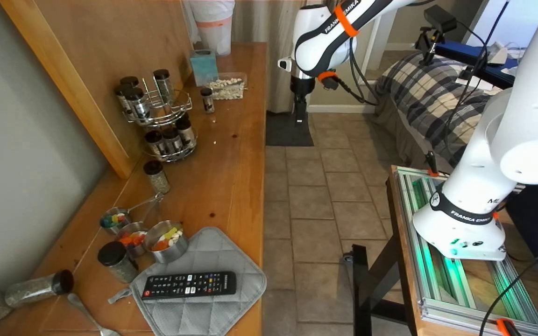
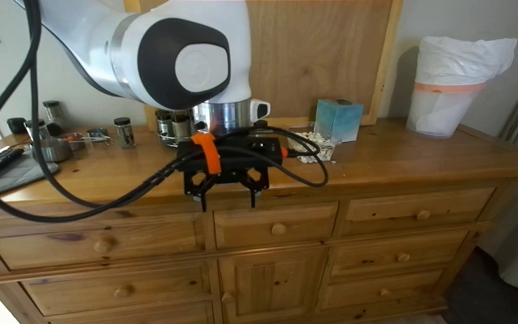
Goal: Open the middle topmost drawer.
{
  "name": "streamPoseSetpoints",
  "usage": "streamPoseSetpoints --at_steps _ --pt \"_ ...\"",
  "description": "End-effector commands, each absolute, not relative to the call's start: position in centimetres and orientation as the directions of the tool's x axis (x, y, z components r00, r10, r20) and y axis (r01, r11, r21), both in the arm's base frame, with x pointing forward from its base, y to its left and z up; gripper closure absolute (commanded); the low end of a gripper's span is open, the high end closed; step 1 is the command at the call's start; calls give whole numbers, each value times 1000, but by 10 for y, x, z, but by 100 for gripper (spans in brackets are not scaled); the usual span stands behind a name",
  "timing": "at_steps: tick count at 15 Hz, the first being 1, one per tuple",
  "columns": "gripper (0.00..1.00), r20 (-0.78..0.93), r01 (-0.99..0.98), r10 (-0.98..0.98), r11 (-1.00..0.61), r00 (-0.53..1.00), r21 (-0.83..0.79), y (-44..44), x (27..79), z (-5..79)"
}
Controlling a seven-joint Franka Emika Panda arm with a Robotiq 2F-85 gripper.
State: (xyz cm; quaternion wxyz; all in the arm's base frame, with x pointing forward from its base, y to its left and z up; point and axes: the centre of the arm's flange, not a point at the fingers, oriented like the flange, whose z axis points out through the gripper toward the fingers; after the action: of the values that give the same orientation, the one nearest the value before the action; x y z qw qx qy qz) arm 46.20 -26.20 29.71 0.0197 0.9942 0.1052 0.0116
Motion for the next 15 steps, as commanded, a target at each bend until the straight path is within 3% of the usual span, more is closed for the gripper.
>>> streamPoseSetpoints --at_steps 1,5,10,15 --pt "0 45 250 249 -968 967 2 -281 471 268" --pt "0 116 236 226 -968 967 -80 -307 469 226" --pt "0 167 231 227 -973 959 -4 -354 470 184" --pt "0 242 227 240 -971 940 80 -375 508 151"
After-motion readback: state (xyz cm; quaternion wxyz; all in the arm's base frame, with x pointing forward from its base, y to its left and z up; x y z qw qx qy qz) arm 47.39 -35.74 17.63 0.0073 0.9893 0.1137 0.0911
